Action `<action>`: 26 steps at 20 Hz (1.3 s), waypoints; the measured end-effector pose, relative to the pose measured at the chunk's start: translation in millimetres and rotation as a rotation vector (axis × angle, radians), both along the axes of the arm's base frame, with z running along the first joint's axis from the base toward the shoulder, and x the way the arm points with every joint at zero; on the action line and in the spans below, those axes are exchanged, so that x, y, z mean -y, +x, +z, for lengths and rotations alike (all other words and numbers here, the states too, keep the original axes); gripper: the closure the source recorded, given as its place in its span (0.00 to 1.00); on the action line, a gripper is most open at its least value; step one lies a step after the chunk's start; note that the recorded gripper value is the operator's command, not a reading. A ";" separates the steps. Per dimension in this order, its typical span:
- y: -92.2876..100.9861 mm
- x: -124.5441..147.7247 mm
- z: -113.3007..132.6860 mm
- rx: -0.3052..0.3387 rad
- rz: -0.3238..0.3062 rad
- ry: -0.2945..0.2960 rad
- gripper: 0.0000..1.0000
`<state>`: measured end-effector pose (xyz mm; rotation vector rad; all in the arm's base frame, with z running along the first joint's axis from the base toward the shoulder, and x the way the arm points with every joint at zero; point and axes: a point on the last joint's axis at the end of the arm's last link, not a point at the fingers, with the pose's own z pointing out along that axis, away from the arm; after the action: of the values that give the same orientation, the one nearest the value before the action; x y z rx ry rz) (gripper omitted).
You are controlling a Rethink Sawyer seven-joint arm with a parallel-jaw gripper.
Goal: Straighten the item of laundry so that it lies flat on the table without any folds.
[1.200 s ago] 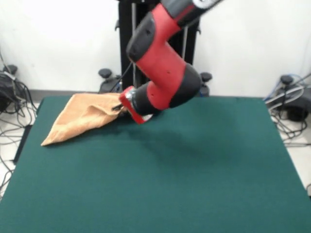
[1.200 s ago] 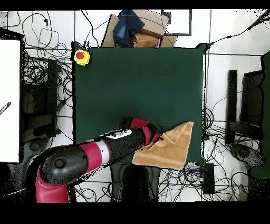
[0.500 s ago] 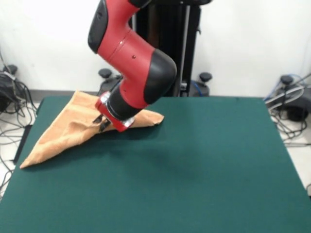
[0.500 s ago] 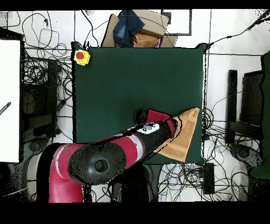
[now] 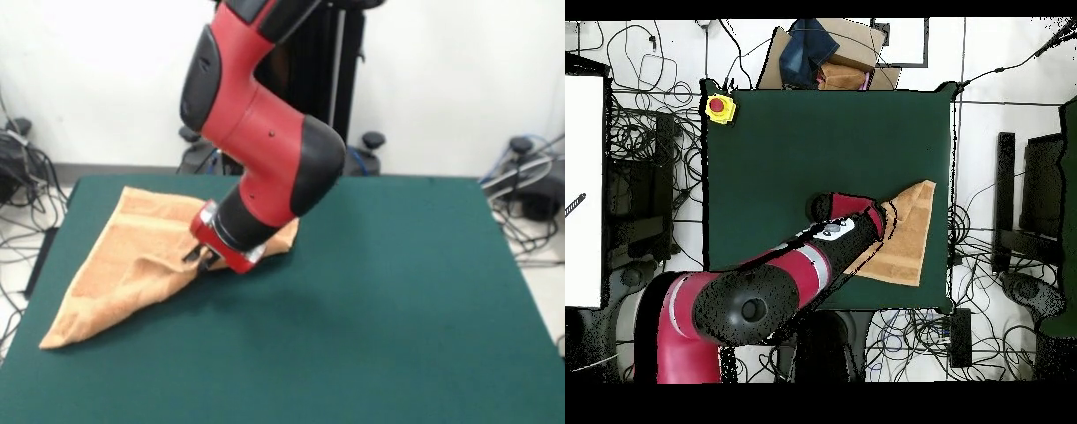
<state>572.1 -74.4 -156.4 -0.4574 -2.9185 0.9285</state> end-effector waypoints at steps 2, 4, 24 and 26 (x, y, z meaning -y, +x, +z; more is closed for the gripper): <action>8.6 -4.8 -6.2 0.009 0.021 0.005 1.00; 13.6 -8.1 -11.7 0.013 0.035 0.008 1.00; 32.8 -35.1 -44.7 -0.241 0.144 -0.191 0.00; 32.4 -37.8 -48.0 -0.244 0.140 -0.191 0.00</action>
<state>604.5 -36.6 -204.3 -0.1346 -2.6802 1.1947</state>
